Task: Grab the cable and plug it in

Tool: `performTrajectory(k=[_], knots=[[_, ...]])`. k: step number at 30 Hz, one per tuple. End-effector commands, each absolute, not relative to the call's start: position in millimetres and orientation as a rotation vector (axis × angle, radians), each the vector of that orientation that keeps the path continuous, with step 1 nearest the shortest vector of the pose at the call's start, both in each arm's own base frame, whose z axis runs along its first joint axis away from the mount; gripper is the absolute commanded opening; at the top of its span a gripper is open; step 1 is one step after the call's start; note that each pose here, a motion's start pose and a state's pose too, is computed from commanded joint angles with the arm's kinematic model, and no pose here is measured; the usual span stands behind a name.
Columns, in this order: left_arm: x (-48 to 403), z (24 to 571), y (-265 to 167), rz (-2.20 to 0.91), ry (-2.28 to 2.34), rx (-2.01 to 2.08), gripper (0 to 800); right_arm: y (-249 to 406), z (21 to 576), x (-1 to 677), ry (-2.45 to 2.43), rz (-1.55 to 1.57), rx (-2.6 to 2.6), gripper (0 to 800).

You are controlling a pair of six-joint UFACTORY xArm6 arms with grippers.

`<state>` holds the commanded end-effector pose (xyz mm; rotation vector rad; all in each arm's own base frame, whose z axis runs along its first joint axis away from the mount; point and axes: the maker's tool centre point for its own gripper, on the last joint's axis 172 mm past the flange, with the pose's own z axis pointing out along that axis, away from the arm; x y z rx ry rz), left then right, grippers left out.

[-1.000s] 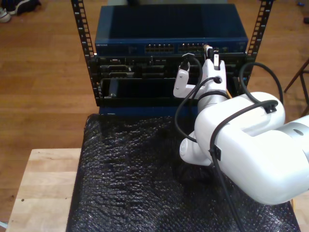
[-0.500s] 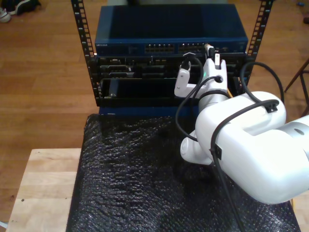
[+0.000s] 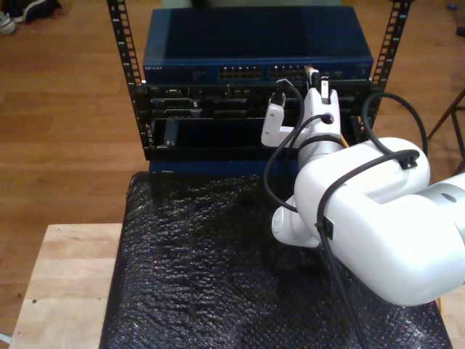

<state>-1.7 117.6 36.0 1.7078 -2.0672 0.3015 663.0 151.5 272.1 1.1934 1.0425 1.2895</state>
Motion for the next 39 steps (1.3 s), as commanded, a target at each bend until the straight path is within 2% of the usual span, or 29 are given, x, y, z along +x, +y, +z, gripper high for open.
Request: performTrajectory(k=[29,31,33,34,39], knots=[[-1.7,36.0,117.6,0.301,-2.067,1.708,800,154.8,270.4,677.6,1.058,1.302,1.196,0],[-1.7,36.0,117.6,0.301,-2.067,1.708,800,154.1,270.9,677.6,1.058,1.303,1.196,42],[-1.7,36.0,117.6,0.301,-2.067,1.708,800,153.9,270.0,677.8,1.061,1.302,1.196,194],[-1.7,36.0,117.6,0.301,-2.067,1.708,800,155.6,267.7,677.8,1.072,1.301,1.196,243],[-1.7,36.0,117.6,0.301,-2.067,1.708,800,162.5,258.8,678.8,1.128,1.295,1.213,342]])
